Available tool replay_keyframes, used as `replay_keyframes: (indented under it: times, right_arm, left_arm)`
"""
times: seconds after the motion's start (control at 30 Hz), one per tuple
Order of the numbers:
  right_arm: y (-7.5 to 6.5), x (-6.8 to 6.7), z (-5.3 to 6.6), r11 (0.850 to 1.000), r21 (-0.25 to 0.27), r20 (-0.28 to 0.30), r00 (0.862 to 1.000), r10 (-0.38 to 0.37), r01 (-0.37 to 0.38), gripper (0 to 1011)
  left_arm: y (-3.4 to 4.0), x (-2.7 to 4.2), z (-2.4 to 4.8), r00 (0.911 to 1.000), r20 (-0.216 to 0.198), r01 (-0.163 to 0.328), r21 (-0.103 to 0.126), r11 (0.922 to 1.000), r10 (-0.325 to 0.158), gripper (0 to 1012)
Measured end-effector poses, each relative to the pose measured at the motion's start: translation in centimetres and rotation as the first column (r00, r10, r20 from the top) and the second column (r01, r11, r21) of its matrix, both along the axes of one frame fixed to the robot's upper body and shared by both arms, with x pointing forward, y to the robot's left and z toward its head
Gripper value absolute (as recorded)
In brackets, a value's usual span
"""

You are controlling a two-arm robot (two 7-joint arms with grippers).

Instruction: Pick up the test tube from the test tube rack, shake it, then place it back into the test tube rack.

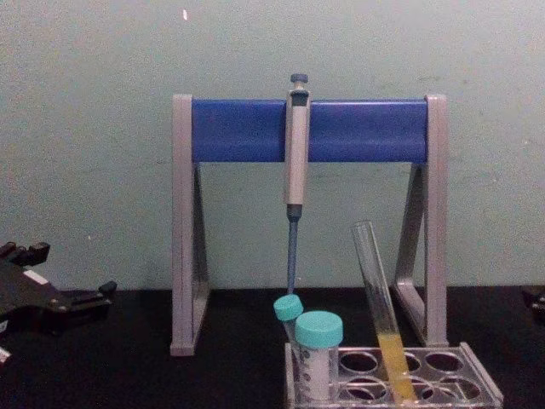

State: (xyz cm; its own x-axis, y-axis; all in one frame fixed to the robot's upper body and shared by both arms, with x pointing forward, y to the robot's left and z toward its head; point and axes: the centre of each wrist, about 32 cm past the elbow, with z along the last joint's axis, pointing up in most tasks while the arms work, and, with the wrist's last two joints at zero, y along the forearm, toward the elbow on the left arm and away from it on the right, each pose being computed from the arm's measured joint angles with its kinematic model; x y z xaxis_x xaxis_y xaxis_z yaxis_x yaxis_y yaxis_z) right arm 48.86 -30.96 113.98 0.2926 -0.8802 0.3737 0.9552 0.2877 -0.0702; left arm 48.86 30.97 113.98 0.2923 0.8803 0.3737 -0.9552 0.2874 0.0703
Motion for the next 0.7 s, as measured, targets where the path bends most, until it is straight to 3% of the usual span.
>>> replay_keyframes:
  times: [0.7]
  right_arm:
    - [0.0, 0.0, 0.0, 1.0, 0.0, 0.0, 1.0, 0.0, 0.0, 1000]
  left_arm:
    - [0.0, 0.0, 0.0, 1.0, 0.0, 0.0, 0.0, 1.0, 0.0, 1001]
